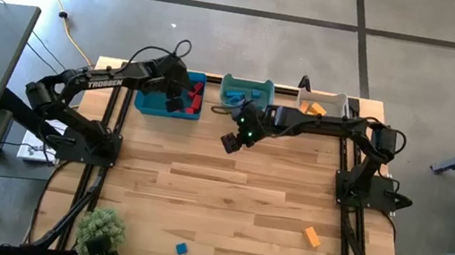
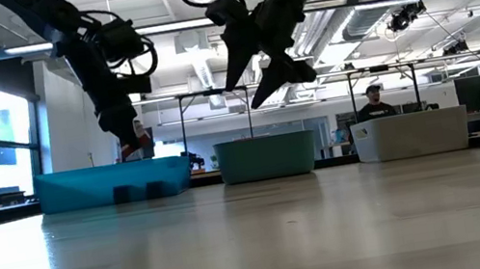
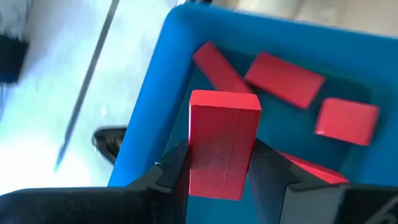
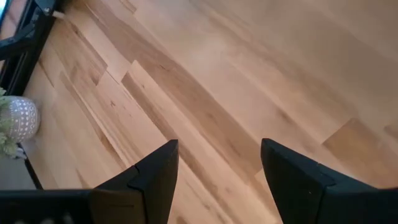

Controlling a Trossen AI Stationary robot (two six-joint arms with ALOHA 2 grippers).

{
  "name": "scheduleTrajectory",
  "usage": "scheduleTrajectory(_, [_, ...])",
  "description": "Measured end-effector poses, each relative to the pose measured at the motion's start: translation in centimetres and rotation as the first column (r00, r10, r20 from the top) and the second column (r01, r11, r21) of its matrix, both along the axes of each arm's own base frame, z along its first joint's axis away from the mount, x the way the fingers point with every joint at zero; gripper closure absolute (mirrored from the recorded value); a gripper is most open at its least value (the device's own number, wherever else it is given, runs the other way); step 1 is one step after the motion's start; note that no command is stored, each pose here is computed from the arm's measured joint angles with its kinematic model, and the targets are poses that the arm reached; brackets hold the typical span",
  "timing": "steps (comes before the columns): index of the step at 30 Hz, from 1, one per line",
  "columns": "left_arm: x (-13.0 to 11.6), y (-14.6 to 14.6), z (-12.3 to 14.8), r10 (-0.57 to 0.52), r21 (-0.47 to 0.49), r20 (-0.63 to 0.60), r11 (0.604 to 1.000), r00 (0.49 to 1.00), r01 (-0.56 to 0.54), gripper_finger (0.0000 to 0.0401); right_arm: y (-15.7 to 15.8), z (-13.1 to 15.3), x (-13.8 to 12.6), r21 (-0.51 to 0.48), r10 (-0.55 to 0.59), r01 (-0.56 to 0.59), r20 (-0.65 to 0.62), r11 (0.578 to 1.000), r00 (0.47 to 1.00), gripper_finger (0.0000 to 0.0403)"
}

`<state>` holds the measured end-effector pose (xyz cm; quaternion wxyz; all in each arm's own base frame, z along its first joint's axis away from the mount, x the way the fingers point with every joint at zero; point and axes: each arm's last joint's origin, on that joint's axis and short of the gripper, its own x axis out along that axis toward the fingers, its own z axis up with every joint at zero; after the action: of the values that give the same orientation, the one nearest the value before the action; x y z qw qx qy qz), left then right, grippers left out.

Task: Sort & place blocks by color
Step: Put the red block into the blue bin

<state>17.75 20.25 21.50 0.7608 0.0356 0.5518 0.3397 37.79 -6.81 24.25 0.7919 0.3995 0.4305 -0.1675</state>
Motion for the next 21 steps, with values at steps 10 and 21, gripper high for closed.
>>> scheduleTrajectory(10, [-1.0,1.4,-1.3,0.144,-0.061,0.012,0.988,0.99,-0.143,0.0301,4.6,0.0,0.6,0.001,-0.128,0.128,-0.024,0.992,0.991,0.0187])
scheduleTrajectory(21, [-0.5,2.0,-3.3,0.151,-0.102,-0.043,0.983,0.988,-0.155,0.0301,9.2,0.0,0.6,0.055,-0.19,0.192,-0.035,0.98,0.981,0.0187])
